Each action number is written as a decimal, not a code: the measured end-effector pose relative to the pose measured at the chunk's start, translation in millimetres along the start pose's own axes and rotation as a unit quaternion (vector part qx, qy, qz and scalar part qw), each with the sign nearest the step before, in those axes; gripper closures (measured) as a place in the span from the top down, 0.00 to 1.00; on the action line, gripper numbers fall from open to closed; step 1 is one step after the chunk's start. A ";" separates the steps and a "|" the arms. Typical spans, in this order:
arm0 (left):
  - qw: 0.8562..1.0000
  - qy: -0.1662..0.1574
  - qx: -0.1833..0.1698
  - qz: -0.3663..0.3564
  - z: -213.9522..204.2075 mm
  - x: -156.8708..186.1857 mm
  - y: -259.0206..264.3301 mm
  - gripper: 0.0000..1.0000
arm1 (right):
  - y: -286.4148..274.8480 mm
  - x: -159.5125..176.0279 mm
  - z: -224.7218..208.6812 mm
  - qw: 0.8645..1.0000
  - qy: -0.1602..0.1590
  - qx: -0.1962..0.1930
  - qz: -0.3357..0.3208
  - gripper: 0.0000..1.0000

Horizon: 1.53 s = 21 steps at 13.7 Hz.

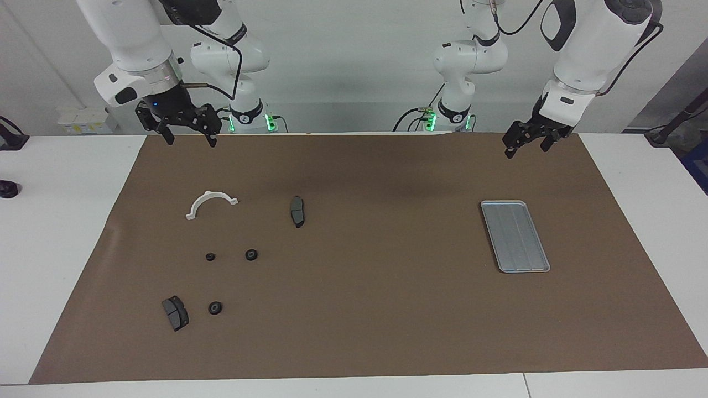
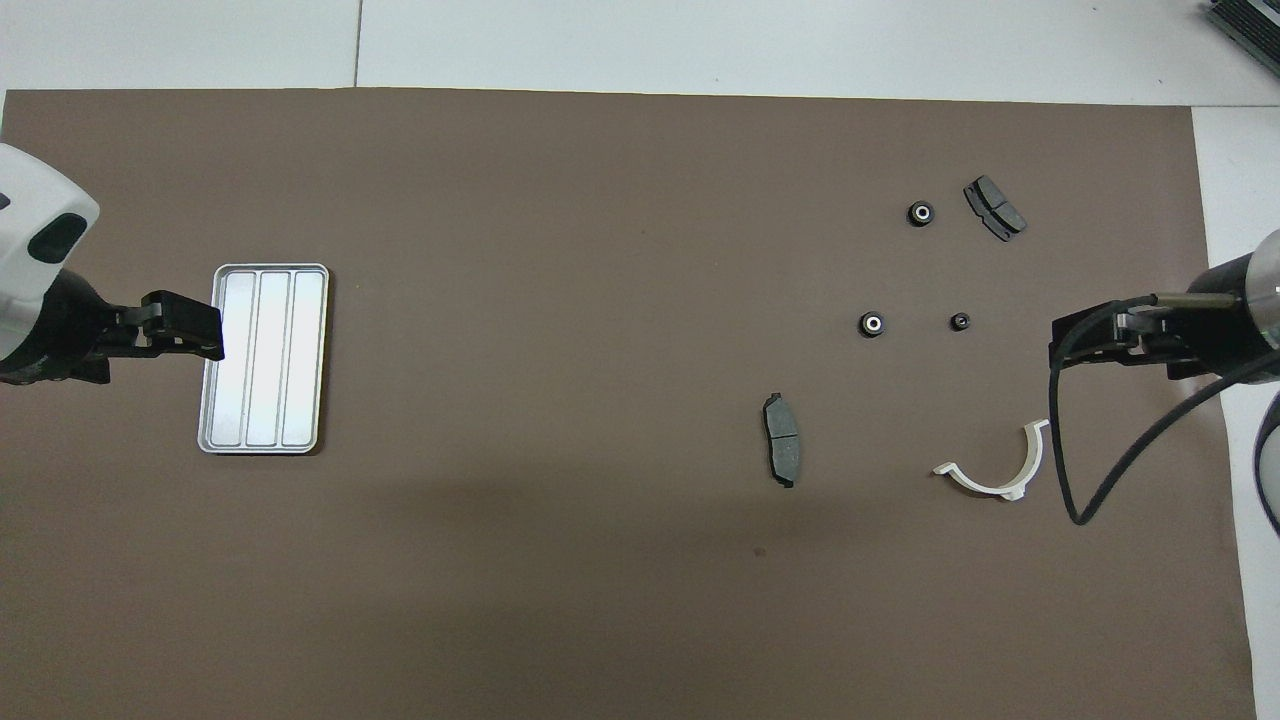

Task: Pick bearing gear from pile to tray

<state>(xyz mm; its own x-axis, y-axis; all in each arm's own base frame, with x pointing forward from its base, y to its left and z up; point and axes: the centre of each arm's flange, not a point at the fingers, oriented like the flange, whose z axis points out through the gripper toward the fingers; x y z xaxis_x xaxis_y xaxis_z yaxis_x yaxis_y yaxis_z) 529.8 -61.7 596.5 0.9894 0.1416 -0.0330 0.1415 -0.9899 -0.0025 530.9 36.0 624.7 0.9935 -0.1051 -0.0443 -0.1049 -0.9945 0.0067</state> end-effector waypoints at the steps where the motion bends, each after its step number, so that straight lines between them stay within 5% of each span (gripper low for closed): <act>1: 1.000 0.000 0.000 0.000 0.0 0.0 0.0 1.00 | 0.0 0.0 0.0 1.000 0.000 0.000 0.000 1.00; 12: 1.000 0.000 0.000 0.000 0.0 0.0 0.0 1.00 | -0.8 1.7 3.6 1.000 0.005 0.001 0.000 1.00; 21: 1.000 0.000 0.000 0.000 0.0 0.0 0.0 1.00 | -11.2 38.6 99.6 0.999 0.044 0.007 -0.006 1.00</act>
<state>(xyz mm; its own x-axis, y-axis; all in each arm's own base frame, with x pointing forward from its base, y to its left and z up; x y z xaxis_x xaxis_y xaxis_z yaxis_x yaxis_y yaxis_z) 529.8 -61.7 596.5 0.9894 0.1416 -0.0330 0.1416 -0.9899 -0.0025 566.0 42.8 523.4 0.9947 -0.0927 0.0445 -0.0924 -0.9957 -0.0077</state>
